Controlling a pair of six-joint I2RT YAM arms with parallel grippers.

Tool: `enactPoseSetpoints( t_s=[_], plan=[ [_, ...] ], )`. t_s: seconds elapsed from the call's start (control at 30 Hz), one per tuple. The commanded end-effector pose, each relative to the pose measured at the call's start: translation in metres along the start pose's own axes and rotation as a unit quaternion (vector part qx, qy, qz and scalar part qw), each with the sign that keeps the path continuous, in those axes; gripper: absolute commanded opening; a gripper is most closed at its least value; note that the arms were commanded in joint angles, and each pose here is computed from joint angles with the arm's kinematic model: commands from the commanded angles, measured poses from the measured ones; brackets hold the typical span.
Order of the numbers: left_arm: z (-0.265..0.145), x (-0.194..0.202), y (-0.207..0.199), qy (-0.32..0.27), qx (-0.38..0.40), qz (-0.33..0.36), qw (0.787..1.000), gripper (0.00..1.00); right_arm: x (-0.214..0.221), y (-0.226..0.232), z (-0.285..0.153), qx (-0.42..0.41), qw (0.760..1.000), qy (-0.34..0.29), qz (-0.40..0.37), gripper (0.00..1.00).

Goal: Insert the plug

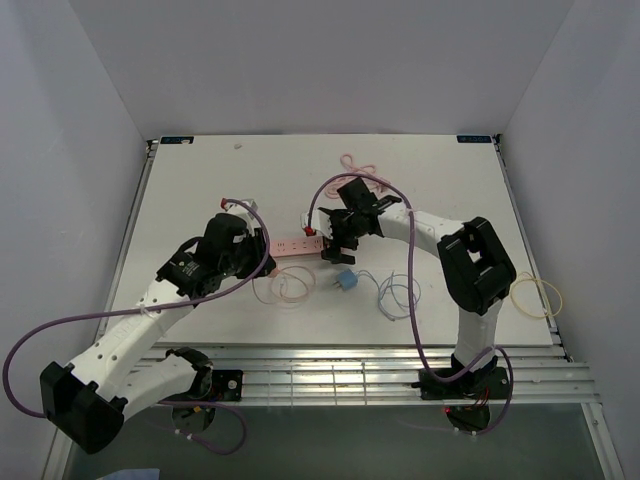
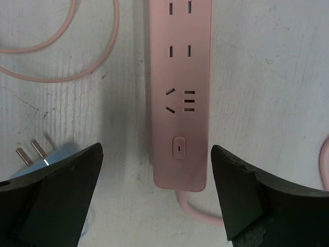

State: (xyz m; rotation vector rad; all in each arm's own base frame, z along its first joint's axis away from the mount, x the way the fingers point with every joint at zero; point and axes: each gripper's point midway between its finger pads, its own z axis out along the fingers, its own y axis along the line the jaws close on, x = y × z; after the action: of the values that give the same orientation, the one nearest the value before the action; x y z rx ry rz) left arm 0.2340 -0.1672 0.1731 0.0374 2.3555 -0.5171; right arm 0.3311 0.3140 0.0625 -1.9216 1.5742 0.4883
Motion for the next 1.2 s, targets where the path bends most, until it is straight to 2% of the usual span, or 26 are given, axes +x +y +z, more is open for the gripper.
enactPoseSetpoints(
  t_s=[0.0, 0.17, 0.27, 0.4, 0.47, 0.57, 0.6, 0.7, 0.73, 0.83, 0.9, 0.97, 1.0, 1.07, 1.1, 1.13, 1.17],
  plan=[
    [-0.009, -0.006, 0.001, -0.018, -0.005, -0.007, 1.000, 0.00, -0.013, -0.018, 0.000, 0.021, 1.000, -0.015, -0.018, 0.92],
    [-0.008, -0.006, 0.002, -0.016, -0.007, -0.006, 1.000, 0.00, -0.002, -0.025, 0.011, 0.030, 0.999, 0.001, -0.013, 0.95],
    [-0.003, -0.009, 0.002, -0.016, -0.012, -0.002, 1.000, 0.00, 0.007, -0.028, 0.016, 0.035, 0.999, 0.017, -0.010, 1.00],
    [0.005, -0.027, -0.011, -0.036, 0.009, 0.010, 0.999, 0.00, 0.009, -0.032, 0.021, 0.041, 0.999, 0.019, -0.008, 0.72],
    [0.011, -0.046, -0.026, -0.070, 0.040, 0.028, 0.996, 0.00, 0.012, -0.035, 0.021, 0.046, 0.999, 0.024, -0.003, 0.58],
    [0.024, -0.074, -0.041, -0.102, 0.055, 0.059, 0.991, 0.00, 0.017, -0.038, 0.020, 0.049, 0.998, 0.025, 0.003, 0.43],
    [0.029, -0.092, -0.052, -0.118, 0.068, 0.072, 0.988, 0.00, 0.019, -0.039, 0.018, 0.050, 0.998, 0.025, 0.005, 0.41],
    [0.040, -0.130, -0.065, -0.157, 0.067, 0.140, 0.975, 0.00, 0.023, -0.044, 0.009, 0.053, 0.998, 0.018, 0.008, 0.30],
    [0.042, -0.138, -0.066, -0.166, 0.065, 0.178, 0.968, 0.00, 0.025, -0.046, 0.005, 0.053, 0.998, 0.013, 0.012, 0.29],
    [0.042, -0.172, -0.073, -0.198, 0.053, 0.239, 0.949, 0.00, 0.029, -0.048, -0.006, 0.050, 0.999, 0.006, 0.014, 0.26],
    [0.033, -0.198, -0.061, -0.221, 0.019, 0.305, 0.926, 0.00, 0.034, -0.049, -0.010, 0.051, 0.999, 0.009, 0.016, 0.24],
    [0.014, -0.221, -0.064, -0.241, 0.040, 0.352, 0.903, 0.00, 0.037, -0.048, -0.015, 0.049, 0.999, 0.009, 0.016, 0.22],
    [0.008, -0.230, -0.041, -0.229, 0.024, 0.384, 0.894, 0.00, 0.039, -0.048, -0.016, 0.049, 0.999, 0.009, 0.019, 0.21],
    [-0.012, -0.260, -0.022, -0.239, 0.022, 0.410, 0.880, 0.00, 0.041, -0.046, -0.019, 0.044, 0.999, 0.007, 0.021, 0.18],
    [-0.014, -0.263, -0.008, -0.223, 0.007, 0.432, 0.874, 0.00, 0.041, -0.046, -0.020, 0.045, 0.999, 0.007, 0.022, 0.18],
    [-0.017, -0.271, 0.003, -0.219, -0.008, 0.439, 0.871, 0.00, 0.043, -0.047, -0.021, 0.046, 0.999, 0.007, 0.025, 0.18],
    [-0.025, -0.296, 0.029, -0.224, -0.046, 0.435, 0.871, 0.00, 0.045, -0.046, -0.021, 0.045, 0.999, 0.008, 0.025, 0.18]
  ],
)
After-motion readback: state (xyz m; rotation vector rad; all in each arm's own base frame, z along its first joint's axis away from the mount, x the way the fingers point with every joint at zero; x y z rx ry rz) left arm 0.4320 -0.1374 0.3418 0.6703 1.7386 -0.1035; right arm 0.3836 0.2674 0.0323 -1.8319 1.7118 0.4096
